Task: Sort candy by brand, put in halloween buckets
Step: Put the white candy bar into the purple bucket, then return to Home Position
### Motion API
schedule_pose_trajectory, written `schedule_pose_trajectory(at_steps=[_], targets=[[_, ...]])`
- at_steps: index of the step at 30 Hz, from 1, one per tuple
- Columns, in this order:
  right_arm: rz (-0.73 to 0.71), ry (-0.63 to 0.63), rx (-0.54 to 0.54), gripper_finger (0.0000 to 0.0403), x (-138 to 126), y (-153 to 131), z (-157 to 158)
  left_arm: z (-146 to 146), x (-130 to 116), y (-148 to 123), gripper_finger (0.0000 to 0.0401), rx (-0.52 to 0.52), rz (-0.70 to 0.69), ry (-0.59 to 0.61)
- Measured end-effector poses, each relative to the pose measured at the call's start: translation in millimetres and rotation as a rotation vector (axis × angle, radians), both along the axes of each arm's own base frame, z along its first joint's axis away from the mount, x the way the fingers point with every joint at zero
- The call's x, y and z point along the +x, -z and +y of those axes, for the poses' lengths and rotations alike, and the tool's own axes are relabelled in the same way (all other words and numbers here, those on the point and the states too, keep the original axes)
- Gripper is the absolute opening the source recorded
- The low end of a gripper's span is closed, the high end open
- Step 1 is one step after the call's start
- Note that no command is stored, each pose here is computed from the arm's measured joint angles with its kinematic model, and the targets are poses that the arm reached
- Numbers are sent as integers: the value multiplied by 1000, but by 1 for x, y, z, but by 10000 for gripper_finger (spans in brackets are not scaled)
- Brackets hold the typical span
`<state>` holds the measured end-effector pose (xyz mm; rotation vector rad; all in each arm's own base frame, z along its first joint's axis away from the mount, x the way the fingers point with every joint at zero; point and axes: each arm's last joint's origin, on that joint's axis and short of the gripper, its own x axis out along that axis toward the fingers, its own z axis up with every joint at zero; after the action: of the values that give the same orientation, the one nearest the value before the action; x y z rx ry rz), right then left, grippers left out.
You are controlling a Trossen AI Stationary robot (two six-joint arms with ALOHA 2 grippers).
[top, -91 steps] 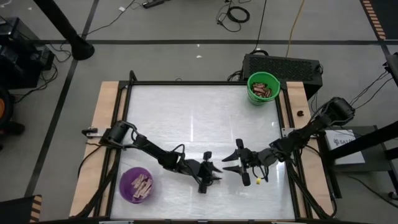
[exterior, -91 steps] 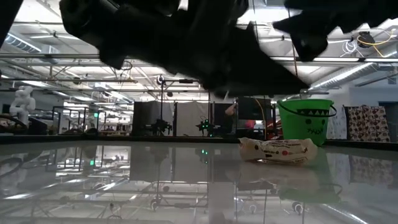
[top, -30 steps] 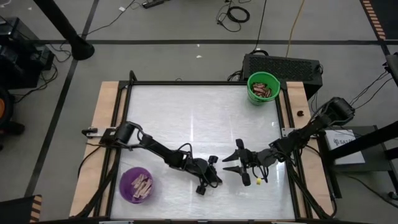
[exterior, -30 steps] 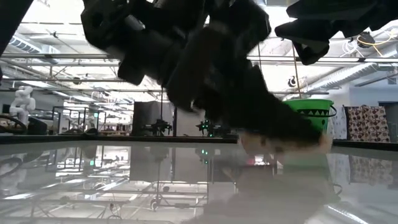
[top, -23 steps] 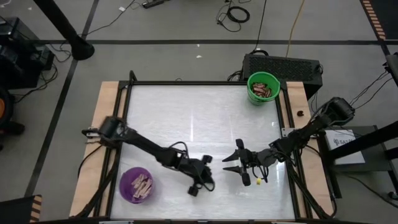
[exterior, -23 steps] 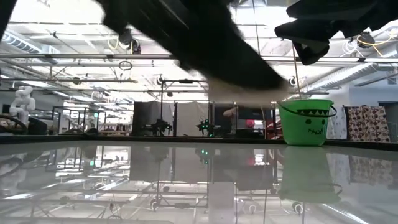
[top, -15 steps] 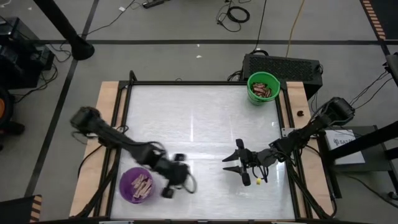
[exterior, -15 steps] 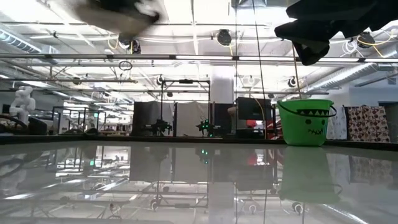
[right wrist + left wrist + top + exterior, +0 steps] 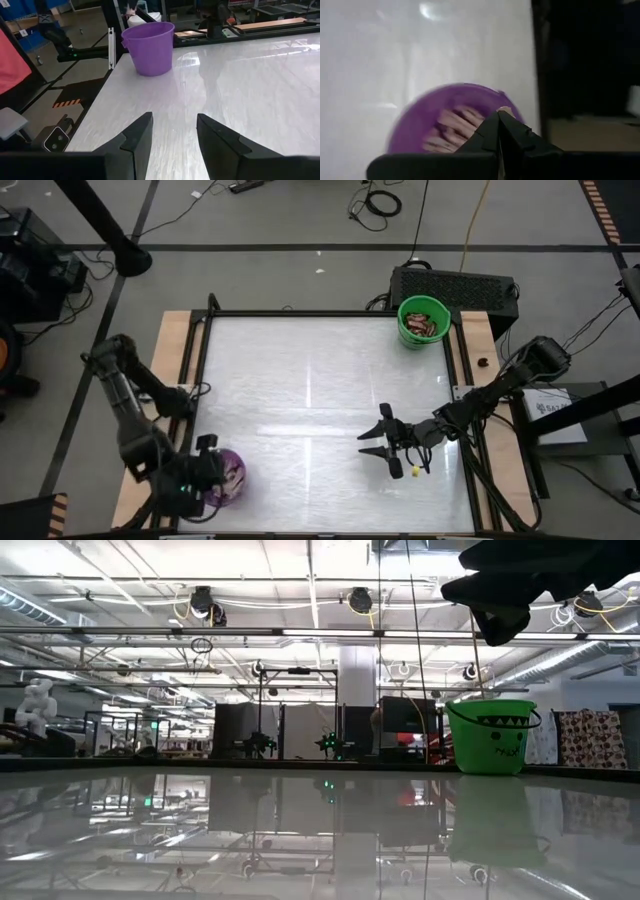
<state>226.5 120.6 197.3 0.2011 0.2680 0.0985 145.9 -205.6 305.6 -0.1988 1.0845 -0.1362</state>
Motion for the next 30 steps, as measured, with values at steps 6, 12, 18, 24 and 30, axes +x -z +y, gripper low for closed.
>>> schedule_pose_trajectory(at_steps=[6,12,18,24,30], targets=[[-1,0,0,146,0,0,0,-6,-9,17,9,188,8,-41],[-1,0,-1,146,0,0,0,-6,-5,31,14,275,81,-115],[-1,0,-1,146,0,0,0,0,8,35,78,279,97,-187],[0,0,-2,146,0,0,0,7,17,35,144,338,83,-138],[-22,15,9,146,1,-2,-2,20,33,29,150,617,-160,-93]])
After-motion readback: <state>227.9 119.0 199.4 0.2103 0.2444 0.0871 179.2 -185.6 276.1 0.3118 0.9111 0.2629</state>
